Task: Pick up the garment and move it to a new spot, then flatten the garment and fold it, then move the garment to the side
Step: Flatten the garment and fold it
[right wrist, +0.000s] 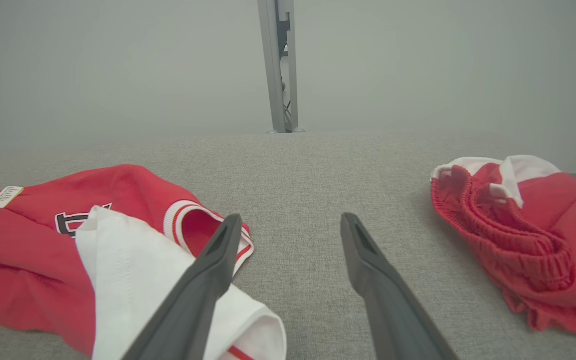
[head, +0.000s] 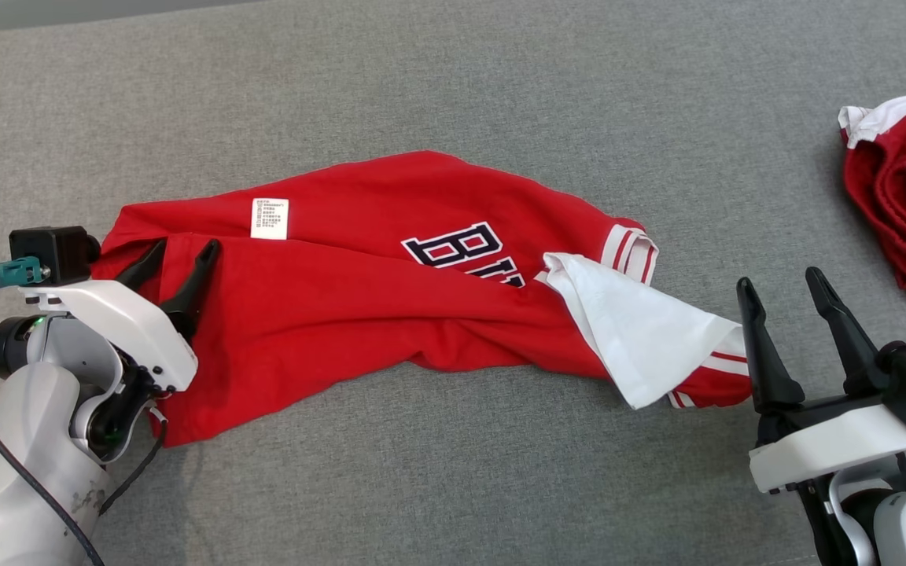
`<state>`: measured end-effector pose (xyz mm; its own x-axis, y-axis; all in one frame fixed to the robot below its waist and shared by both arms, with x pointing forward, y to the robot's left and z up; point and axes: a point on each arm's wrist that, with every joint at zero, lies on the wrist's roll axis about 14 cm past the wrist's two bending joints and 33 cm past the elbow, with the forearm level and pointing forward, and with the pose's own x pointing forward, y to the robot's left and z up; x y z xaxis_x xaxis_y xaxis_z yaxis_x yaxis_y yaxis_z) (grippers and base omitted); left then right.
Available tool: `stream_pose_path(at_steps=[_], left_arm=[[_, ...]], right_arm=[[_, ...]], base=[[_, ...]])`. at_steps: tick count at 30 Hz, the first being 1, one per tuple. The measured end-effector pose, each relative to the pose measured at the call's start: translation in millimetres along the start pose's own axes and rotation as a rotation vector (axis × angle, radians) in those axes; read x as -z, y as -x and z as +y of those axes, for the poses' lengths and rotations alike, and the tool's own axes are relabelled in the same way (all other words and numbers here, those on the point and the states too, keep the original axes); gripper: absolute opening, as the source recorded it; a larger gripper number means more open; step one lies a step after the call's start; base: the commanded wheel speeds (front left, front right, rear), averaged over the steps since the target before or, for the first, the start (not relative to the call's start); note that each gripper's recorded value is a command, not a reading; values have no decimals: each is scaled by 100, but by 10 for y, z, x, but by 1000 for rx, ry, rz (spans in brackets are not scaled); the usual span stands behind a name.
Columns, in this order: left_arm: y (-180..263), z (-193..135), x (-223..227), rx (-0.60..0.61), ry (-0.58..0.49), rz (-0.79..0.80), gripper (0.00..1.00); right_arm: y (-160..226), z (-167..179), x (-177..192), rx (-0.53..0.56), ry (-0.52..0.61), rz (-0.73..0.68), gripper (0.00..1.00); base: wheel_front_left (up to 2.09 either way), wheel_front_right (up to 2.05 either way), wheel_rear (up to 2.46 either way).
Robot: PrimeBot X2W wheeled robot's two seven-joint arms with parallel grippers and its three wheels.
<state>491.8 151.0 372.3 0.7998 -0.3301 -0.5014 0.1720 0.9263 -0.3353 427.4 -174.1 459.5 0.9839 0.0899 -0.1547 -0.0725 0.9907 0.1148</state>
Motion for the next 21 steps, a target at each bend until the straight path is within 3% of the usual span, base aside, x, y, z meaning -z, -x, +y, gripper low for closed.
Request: stream_pose_path(at_steps=[1, 2, 3, 4, 10, 21], left_arm=[[5, -5, -3, 3, -2, -3, 70], [11, -9, -5, 5, -11, -4, 32], [18, -16, -22, 9, -23, -11, 7], [26, -23, -46, 12, -35, -22, 0], [108, -84, -194, 23, -99, -81, 0], [334, -227, -185, 35, -114, -117, 0]], right_arm=[[-4, 7, 5, -2, -4, 1, 100], [-12, 16, 3, -5, -8, 0, 100], [-18, 21, -3, -6, -8, -2, 100], [-23, 28, -7, -9, -9, -3, 100], [-38, 130, -7, -38, -6, -1, 100], [165, 782, 470, -268, 82, 182, 100]], base=[[0, 0, 0], [0, 0, 0], [0, 0, 0], [0, 0, 0], [0, 0, 0], [0, 0, 0]])
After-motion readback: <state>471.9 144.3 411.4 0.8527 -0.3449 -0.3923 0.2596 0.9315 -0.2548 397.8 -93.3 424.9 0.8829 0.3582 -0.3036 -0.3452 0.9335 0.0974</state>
